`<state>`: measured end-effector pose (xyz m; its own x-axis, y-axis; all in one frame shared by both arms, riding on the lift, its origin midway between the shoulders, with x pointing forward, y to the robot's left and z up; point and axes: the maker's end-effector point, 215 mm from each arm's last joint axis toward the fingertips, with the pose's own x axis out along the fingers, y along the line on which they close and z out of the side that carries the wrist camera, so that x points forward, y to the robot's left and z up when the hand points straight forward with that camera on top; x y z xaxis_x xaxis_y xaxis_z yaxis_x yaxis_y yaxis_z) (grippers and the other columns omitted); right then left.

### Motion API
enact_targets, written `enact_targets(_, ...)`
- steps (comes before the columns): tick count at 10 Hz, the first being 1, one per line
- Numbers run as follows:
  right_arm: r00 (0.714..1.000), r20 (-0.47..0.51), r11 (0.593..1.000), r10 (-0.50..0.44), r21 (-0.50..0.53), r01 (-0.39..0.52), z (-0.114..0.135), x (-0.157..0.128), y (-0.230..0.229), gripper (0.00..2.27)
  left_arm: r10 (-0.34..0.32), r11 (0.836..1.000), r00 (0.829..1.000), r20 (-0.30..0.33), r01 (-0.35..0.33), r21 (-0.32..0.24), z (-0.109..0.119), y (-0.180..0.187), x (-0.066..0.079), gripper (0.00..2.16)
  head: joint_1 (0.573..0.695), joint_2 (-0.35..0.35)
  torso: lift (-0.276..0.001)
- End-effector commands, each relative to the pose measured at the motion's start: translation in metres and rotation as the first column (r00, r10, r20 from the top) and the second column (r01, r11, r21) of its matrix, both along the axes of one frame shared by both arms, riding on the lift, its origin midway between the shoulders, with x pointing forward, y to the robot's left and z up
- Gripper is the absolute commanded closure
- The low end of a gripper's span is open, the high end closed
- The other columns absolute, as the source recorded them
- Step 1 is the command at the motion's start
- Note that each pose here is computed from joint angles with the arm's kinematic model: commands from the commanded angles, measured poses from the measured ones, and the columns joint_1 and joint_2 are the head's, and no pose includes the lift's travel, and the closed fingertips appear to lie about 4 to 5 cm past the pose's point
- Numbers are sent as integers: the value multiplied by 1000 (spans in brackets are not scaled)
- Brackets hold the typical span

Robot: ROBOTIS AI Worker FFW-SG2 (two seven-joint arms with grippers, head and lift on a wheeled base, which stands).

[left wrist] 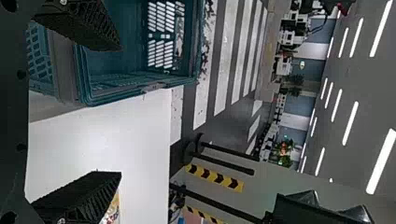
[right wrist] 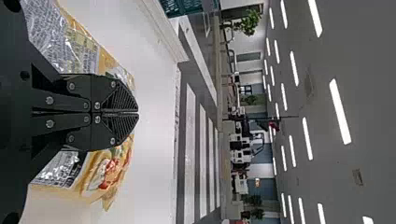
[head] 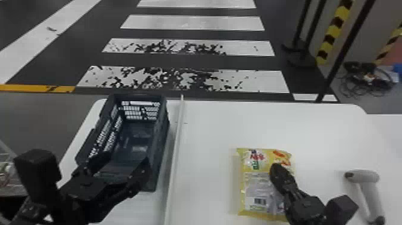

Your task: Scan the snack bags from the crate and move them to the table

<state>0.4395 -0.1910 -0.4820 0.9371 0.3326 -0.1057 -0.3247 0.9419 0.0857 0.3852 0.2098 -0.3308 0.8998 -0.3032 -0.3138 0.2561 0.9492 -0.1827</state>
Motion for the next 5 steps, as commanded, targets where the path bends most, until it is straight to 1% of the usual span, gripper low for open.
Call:
enact_targets(1,1000,-13,1000,5,-3,-5,-9,-4,-1,2236,-6,1000,1000,4,6,-7,3,-2,0,36,695,26,-95)
enact_targets(5,999,-33,999,29,-31,-30,-34,-17,-2,2236,-13,1000,1000,6,13,-18,3,-6,0,36,695,18,-95)
